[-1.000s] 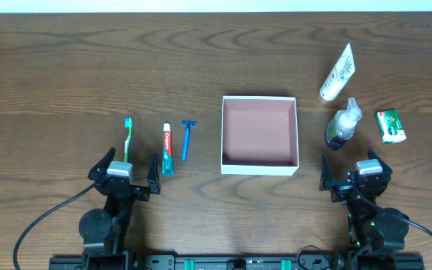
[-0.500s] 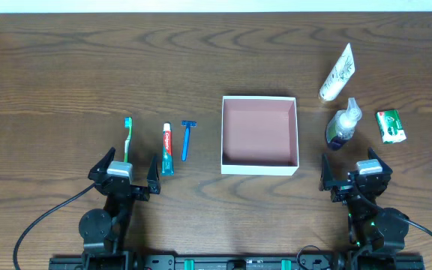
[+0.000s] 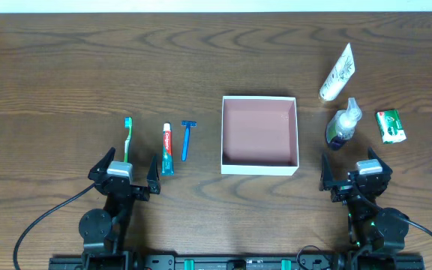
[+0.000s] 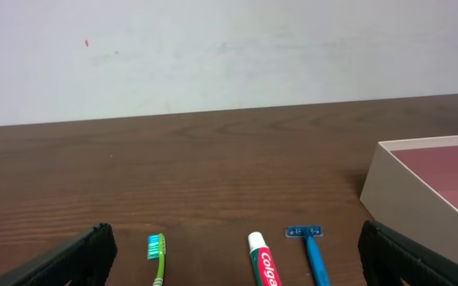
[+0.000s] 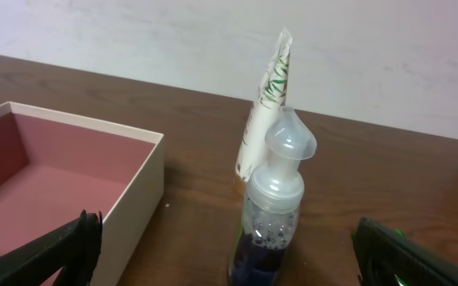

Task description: Pack container

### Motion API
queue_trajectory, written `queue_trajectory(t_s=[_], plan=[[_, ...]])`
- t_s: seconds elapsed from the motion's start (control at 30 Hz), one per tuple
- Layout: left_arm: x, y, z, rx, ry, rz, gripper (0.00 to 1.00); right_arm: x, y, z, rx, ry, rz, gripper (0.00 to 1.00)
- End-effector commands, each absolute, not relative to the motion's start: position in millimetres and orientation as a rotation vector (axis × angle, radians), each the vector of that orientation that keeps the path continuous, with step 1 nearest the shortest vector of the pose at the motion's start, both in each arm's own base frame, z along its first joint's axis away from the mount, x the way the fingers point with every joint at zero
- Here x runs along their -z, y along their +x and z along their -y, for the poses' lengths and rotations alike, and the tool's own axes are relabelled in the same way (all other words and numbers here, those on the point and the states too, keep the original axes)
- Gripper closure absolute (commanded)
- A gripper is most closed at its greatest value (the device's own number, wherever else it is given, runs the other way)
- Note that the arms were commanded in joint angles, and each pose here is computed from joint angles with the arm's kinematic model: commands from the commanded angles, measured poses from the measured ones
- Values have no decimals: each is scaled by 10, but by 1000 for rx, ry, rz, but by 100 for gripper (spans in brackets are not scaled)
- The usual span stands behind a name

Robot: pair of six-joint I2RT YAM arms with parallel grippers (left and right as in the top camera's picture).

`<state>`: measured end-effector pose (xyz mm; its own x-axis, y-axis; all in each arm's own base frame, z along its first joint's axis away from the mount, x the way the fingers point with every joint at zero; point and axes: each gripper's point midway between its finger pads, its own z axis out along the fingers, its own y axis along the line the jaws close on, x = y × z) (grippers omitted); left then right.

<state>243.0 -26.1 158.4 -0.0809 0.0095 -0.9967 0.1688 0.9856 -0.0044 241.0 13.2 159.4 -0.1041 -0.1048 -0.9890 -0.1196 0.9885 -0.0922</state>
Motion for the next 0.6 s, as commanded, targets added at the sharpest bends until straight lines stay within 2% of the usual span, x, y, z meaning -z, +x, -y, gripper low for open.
queue_trajectory(t_s=[0.0,0.57], plan=[[-1438,2414,309,153,170,-1689,2,-1568,2408,-160,-11,-192,-1678,1],[-1465,2417,309,152,171,-1678,2,-1568,2408,-160,-11,-192,-1678,1]])
